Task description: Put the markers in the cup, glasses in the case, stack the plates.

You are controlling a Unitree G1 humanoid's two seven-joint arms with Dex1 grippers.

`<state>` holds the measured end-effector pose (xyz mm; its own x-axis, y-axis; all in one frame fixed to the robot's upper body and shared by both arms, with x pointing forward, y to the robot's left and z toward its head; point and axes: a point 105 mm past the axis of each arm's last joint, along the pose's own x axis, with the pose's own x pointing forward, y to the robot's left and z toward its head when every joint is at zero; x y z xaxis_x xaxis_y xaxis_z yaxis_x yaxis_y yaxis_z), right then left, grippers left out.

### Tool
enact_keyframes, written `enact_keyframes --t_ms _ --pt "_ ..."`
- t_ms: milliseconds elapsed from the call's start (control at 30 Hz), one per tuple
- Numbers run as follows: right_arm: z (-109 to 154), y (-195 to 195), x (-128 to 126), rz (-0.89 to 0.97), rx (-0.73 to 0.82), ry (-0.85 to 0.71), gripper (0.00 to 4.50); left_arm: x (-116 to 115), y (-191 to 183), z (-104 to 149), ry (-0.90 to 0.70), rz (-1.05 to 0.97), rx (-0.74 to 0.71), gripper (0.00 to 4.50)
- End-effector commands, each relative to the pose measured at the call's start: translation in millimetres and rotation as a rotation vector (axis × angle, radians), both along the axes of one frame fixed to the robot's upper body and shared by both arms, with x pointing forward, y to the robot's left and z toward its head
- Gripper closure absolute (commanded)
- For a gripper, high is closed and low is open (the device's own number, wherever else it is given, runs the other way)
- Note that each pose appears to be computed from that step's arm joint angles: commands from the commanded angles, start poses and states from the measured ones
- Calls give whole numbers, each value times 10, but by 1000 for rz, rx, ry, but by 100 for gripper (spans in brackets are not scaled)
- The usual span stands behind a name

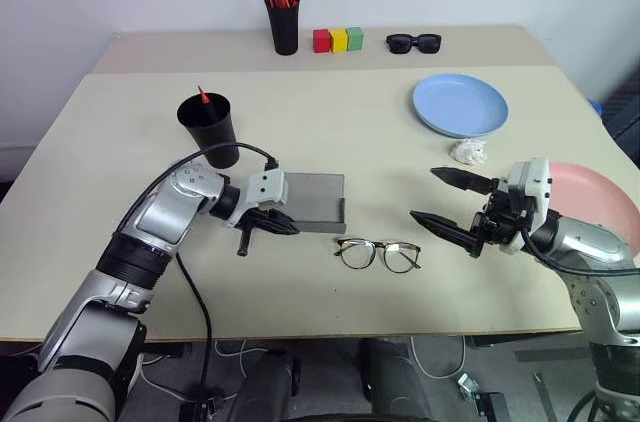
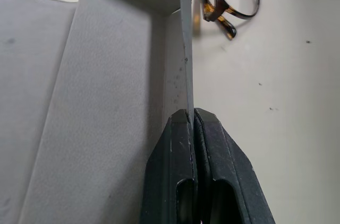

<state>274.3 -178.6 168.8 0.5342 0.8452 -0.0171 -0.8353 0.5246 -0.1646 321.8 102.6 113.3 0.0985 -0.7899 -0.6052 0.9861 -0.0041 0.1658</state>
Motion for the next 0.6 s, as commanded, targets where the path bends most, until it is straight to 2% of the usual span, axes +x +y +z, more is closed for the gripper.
enact_keyframes --t_ms 33,233,400,500,600 --pt "104 26 -46 27 -42 -61 0 70 -95 144 -71 12 -50 360" --pt "88 123 -100 45 -94 -13 0 60 -132 301 -167 -29 -61 66" --pt "217 270 -142 29 -132 -57 0 33 -85 627 -172 8 -177 66" --pt "298 343 -117 -18 -179 -67 0 -133 41 810 -83 26 -292 66" --pt "200 431 -158 -14 -331 -70 0 -347 193 917 -38 23 -398 66"
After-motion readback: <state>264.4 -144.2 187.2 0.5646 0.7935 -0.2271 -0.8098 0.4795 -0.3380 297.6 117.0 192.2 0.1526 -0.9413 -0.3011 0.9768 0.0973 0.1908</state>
